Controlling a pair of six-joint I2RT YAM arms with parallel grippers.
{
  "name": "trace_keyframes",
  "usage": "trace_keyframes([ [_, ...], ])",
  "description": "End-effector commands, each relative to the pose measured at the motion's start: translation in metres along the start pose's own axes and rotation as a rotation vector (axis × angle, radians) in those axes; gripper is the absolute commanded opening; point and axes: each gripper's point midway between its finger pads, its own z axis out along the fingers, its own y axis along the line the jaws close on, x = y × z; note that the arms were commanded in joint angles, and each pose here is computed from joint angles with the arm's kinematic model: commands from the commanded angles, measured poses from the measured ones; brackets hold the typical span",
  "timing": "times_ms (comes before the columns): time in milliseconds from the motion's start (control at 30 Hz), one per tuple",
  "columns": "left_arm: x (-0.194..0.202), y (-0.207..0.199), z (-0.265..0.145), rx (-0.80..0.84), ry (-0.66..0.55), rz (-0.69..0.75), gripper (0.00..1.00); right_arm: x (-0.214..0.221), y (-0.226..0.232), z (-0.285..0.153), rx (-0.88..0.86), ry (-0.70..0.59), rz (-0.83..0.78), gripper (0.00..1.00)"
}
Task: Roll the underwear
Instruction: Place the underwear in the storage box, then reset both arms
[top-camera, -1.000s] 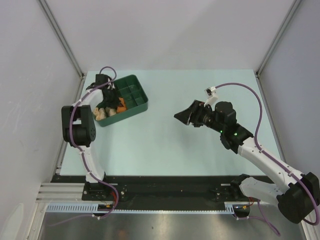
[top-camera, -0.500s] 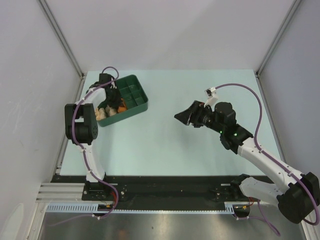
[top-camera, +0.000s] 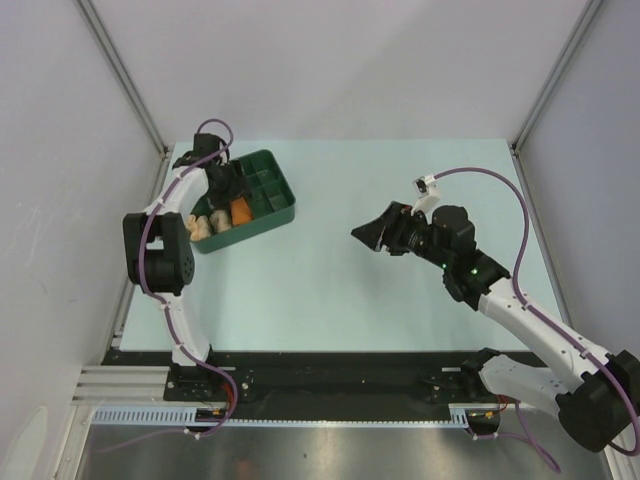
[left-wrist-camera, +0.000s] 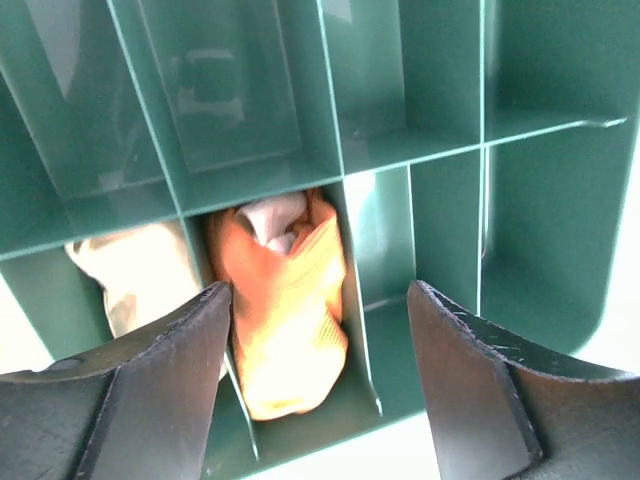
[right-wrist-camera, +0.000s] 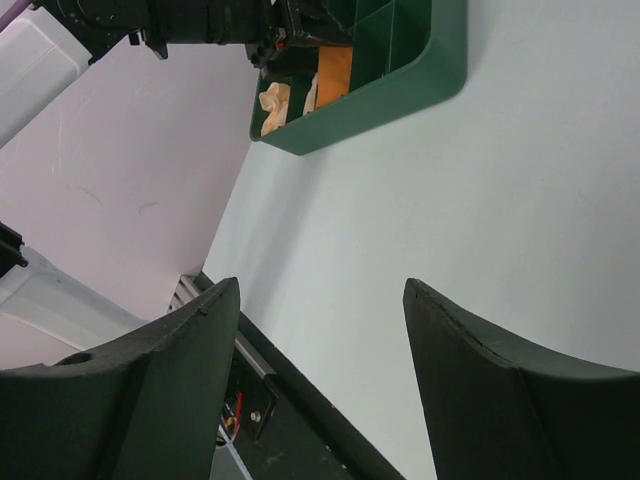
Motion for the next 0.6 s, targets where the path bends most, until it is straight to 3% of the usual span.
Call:
trace_keyframes([
  [0,-0.025,-0.013,-0.048,0.038,-0.093,0.031,0.75,-0.010,0.004,-0.007,0.002,-0.047,-0.035,0.71],
  [133,-0.032,-0.023,-0.092,0.088,-0.217,0.069,0.75,-0.009,-0.019,-0.010,0.103,-0.051,-0.073,0.71],
  [200,-0.047,-0.040,-0.147,0.159,-0.396,0.129,0.75,-0.011,-0.039,-0.012,0.195,-0.067,-0.113,0.71],
  [267,-0.034,-0.045,-0.168,0.180,-0.487,0.196,0.76,-0.013,-0.054,-0.016,0.263,-0.076,-0.145,0.71],
  [300,-0.033,-0.051,-0.210,0.204,-0.597,0.217,0.77,-0.016,-0.067,-0.019,0.331,-0.092,-0.160,0.71],
  [367,-0.009,-0.054,-0.221,0.232,-0.650,0.271,0.80,-0.020,-0.079,-0.026,0.390,-0.102,-0.207,0.71],
  [400,-0.001,-0.058,-0.257,0.284,-0.740,0.290,0.87,-0.024,-0.087,-0.031,0.439,-0.119,-0.221,0.71],
  [500,0.034,-0.057,-0.265,0.365,-0.783,0.324,1.00,-0.030,-0.104,-0.044,0.538,-0.139,-0.274,0.71],
  [567,0.053,-0.046,-0.273,0.375,-0.815,0.291,1.00,-0.033,-0.110,-0.050,0.574,-0.146,-0.295,0.71],
])
